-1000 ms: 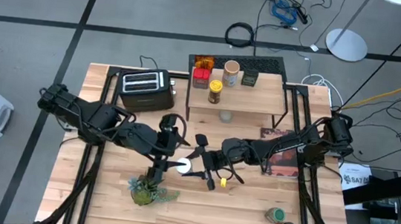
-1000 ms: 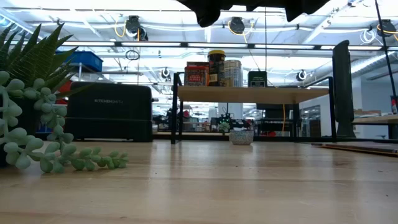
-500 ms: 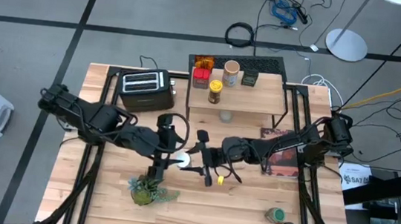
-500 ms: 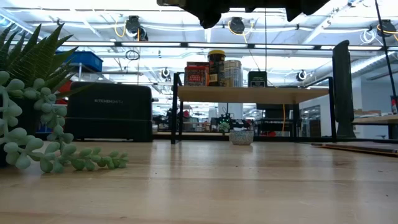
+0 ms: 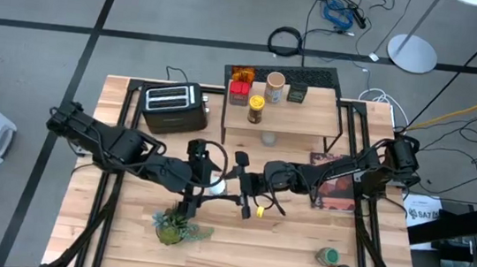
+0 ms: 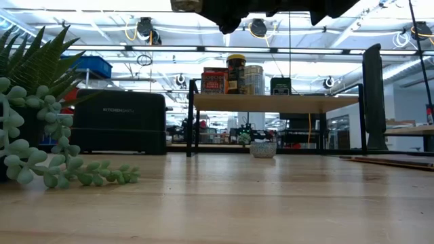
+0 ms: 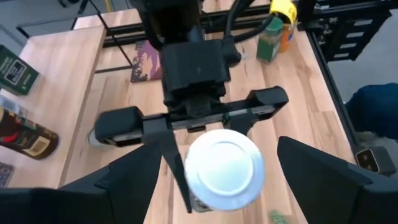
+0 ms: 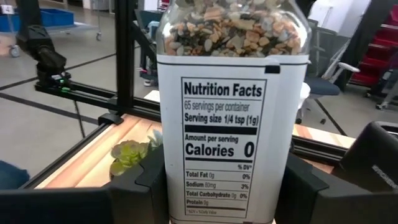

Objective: Shelf spices
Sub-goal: Put the white seasoning bottle on the shelf

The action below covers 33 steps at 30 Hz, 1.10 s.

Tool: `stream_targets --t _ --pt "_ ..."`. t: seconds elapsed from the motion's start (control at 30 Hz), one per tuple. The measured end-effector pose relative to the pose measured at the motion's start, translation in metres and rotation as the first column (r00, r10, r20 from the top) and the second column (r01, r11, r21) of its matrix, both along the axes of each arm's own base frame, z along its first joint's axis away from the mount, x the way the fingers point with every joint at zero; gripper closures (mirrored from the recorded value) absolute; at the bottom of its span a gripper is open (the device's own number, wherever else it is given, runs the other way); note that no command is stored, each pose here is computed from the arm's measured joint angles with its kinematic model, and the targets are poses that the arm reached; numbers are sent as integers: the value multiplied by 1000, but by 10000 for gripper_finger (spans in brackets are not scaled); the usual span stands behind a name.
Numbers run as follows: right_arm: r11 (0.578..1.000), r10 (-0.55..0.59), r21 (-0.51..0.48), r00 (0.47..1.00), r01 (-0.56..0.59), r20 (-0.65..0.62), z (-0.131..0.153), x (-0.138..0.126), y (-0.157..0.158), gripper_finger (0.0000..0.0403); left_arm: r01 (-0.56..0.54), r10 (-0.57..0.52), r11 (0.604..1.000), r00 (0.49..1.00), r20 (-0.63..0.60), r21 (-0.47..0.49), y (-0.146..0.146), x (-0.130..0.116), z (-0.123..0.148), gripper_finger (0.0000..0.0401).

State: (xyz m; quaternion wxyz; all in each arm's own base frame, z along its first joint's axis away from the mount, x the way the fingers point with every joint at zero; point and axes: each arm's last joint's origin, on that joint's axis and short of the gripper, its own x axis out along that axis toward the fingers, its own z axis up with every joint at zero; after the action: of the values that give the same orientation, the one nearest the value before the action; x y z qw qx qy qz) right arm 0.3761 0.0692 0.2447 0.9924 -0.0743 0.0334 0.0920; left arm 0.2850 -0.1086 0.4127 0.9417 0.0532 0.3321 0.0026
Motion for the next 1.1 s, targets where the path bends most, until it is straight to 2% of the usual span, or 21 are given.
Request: stream_targets --t 0.3,0.67,1.1 --pt "1000 -3 2 1000 3 16 2 0 0 218 -19 21 1000 997 -72 25 -4 12 -17 69" --pt "1000 0 2 1000 0 12 1 0 0 218 -39 42 998 997 -60 52 -3 14 -18 75" --pt "1000 -8 0 1000 8 5 1 0 0 217 -12 18 996 997 -71 88 -3 14 -19 186"
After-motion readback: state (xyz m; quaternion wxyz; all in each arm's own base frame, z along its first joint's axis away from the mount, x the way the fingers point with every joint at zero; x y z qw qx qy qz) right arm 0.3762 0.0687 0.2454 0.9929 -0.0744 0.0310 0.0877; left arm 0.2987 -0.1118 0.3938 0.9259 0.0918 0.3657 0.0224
